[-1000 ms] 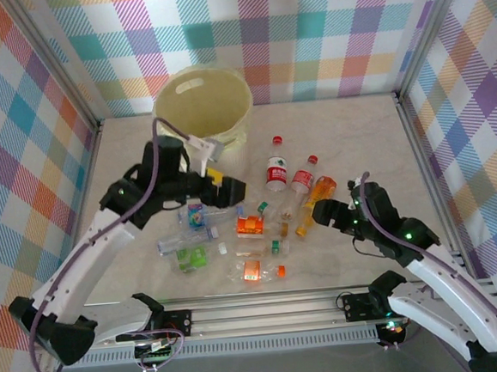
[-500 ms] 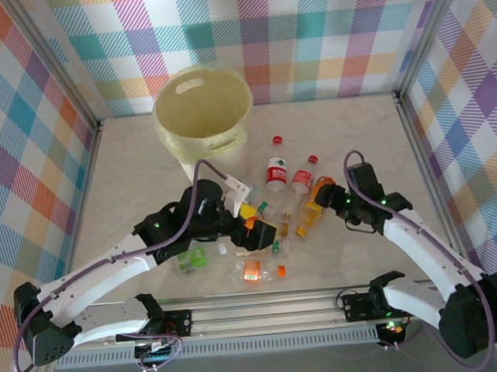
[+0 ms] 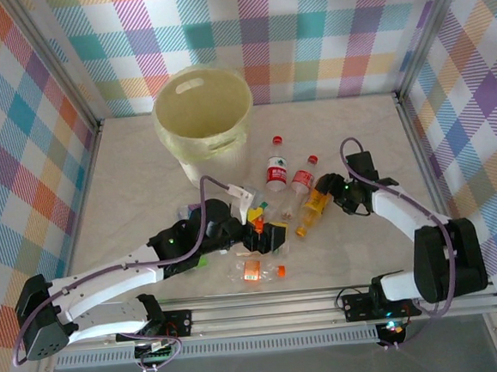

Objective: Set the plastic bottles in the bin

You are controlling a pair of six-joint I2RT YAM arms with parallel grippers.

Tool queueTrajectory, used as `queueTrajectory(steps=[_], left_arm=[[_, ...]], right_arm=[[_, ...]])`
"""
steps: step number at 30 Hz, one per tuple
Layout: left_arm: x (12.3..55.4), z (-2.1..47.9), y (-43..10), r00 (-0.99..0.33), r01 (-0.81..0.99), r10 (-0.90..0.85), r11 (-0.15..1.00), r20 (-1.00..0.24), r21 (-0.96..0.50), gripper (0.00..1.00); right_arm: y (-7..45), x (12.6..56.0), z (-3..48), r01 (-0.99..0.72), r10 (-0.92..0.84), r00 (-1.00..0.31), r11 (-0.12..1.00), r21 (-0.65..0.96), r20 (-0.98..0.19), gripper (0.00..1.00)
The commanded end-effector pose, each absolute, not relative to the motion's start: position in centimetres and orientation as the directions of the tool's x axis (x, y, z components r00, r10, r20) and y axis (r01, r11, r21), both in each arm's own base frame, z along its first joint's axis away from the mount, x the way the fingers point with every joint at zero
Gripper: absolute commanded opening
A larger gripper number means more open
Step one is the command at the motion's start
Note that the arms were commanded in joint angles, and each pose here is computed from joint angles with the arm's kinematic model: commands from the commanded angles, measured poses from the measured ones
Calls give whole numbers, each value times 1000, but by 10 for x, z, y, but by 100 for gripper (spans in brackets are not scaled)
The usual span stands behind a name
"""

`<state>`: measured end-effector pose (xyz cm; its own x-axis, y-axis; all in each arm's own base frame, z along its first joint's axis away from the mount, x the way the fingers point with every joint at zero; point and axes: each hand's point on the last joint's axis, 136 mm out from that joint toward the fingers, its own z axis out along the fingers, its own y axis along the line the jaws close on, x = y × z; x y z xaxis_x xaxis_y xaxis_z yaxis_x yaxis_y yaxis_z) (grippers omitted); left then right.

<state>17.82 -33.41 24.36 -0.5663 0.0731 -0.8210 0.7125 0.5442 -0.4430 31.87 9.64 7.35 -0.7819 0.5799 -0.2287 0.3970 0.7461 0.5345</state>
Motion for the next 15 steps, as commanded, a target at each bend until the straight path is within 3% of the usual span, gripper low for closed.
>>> queueTrajectory(steps=[1, 5, 15], left_arm=[[188, 256, -328, -537, 675, -35, 581, -843, -454, 100], [195, 248, -317, -529, 637, -36, 643, -848, -425, 100], [191, 240, -323, -548, 649, -3, 629, -836, -428, 100]], right_arm=[[102, 342, 85, 356, 583, -770, 730, 584, -259, 74], [104, 348, 72, 374, 587, -774, 726, 578, -237, 74], [104, 358, 50, 397, 596, -772, 723, 566, -221, 70]])
